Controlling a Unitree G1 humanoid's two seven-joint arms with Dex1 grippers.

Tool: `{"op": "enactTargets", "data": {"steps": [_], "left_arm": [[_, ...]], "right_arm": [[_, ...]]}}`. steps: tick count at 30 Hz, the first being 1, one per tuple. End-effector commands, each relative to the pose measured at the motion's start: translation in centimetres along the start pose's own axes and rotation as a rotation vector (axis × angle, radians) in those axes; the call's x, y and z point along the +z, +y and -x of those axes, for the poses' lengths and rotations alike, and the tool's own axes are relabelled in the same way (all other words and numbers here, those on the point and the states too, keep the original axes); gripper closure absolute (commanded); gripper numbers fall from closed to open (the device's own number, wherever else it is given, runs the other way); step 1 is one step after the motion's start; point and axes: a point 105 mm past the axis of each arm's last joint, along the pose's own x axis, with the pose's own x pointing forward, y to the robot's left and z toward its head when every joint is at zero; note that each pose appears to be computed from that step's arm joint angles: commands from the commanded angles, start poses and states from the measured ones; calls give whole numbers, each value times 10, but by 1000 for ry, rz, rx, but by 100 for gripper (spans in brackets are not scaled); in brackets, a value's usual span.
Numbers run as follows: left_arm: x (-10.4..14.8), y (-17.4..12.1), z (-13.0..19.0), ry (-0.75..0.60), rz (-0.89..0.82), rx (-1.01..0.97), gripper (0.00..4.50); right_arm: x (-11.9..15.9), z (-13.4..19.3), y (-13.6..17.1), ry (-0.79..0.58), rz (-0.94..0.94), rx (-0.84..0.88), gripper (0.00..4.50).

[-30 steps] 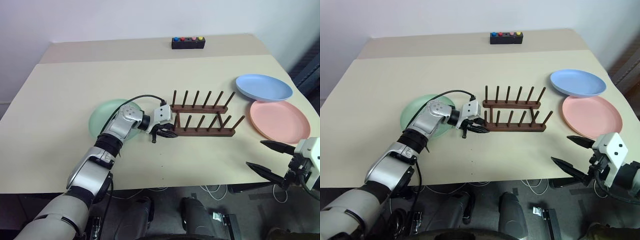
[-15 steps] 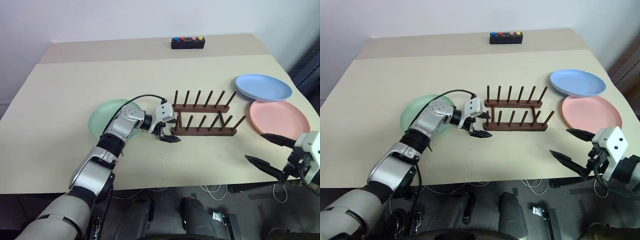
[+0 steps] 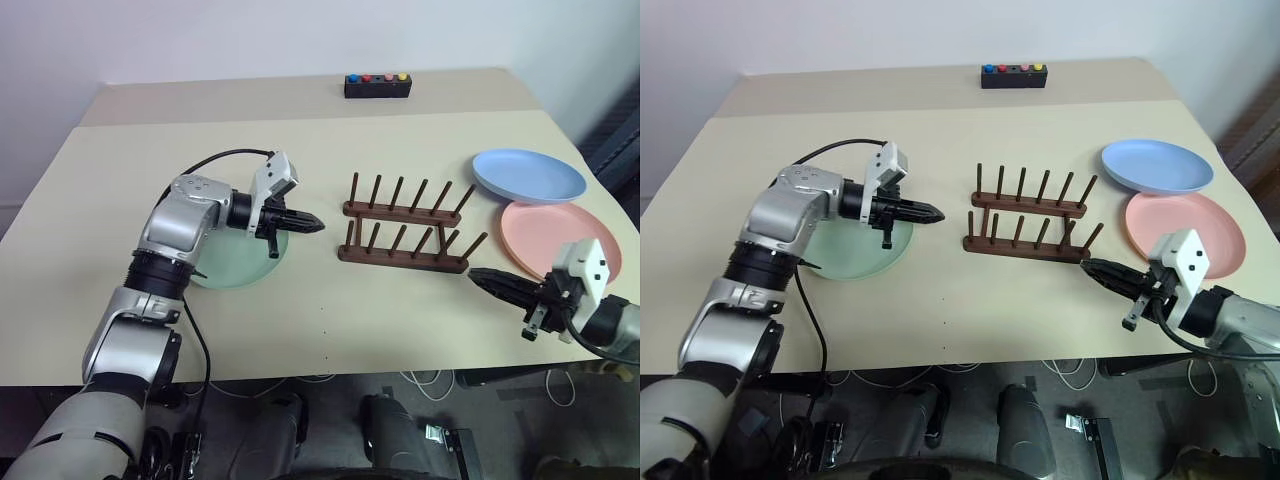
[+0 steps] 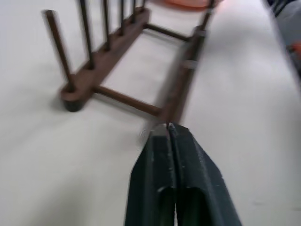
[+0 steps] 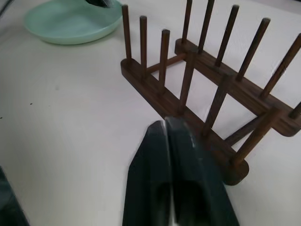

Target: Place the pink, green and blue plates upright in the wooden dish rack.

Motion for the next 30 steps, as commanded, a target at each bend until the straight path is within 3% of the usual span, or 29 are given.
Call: {"op": "enactTargets", "data": {"steps": [1, 8, 11, 16, 30], "left_arm": [[9, -25, -4, -32, 4, -110, 450], [-33, -37, -49, 108, -82, -84, 450], [-34, -43, -60, 86, -57, -91, 450], [-35, -27, -85, 58, -71, 63, 450], [-44, -3, -99, 83, -123, 175, 450]], "right_arm": [[-8, -1, -8, 46, 44, -34, 446], [-39, -16, -20, 156, 91, -123, 446], [-43, -20, -21, 175, 119, -135, 446], [-51, -27, -25, 184, 126, -170, 446], [-56, -51, -53, 167, 179, -239, 446]]}}
